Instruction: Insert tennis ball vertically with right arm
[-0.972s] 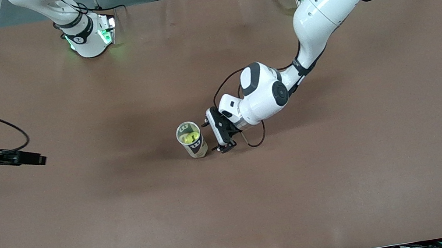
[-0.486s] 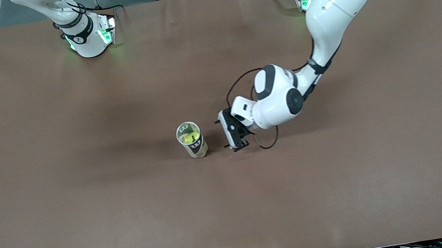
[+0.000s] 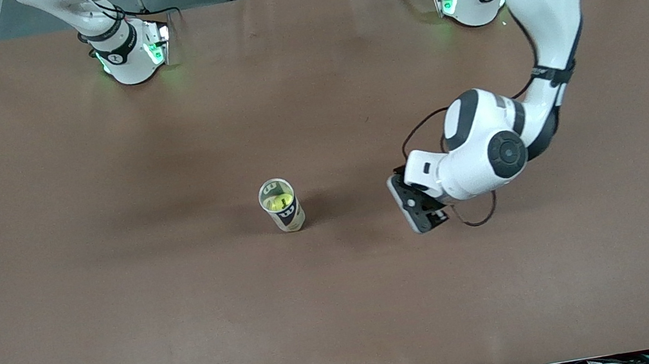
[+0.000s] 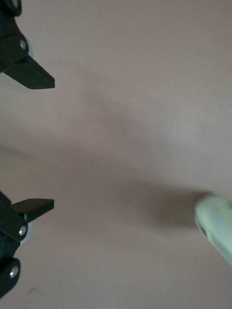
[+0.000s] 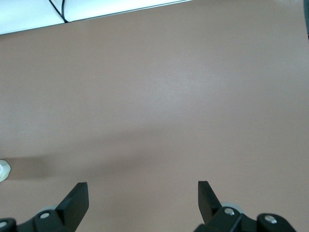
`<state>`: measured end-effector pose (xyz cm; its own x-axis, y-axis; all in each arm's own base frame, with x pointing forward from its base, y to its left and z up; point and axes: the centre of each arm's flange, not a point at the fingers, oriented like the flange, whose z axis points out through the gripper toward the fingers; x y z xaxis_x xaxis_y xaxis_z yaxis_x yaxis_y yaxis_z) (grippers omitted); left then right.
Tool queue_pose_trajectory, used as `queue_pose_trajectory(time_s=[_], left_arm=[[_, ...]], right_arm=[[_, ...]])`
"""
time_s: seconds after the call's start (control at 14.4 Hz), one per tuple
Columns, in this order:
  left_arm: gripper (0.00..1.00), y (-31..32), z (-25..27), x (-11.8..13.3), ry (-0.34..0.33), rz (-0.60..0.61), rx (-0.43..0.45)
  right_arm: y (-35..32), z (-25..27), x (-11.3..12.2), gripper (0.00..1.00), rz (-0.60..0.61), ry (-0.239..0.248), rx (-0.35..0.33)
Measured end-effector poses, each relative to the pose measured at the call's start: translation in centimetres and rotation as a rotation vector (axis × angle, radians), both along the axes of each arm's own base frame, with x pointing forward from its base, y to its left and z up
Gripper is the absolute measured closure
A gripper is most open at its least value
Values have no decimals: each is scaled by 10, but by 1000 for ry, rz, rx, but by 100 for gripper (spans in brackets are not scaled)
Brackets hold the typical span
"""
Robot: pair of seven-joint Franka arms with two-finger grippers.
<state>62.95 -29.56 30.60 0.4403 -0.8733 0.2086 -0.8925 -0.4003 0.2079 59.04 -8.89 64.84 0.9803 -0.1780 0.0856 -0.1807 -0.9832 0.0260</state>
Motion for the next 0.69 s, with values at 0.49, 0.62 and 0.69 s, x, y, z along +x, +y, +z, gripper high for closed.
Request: queue_pose_trajectory(time_s=[0.49, 0.62, 0.69], left_arm=[[0, 71, 89, 25, 90, 310, 141], [0, 73, 113, 24, 81, 411, 153], [0, 75, 123, 23, 68, 451, 167]], right_arm=[[9, -7, -5, 0, 42, 5, -5], [10, -15, -12, 0, 50, -10, -5], [11, -19, -17, 0, 55, -20, -4]])
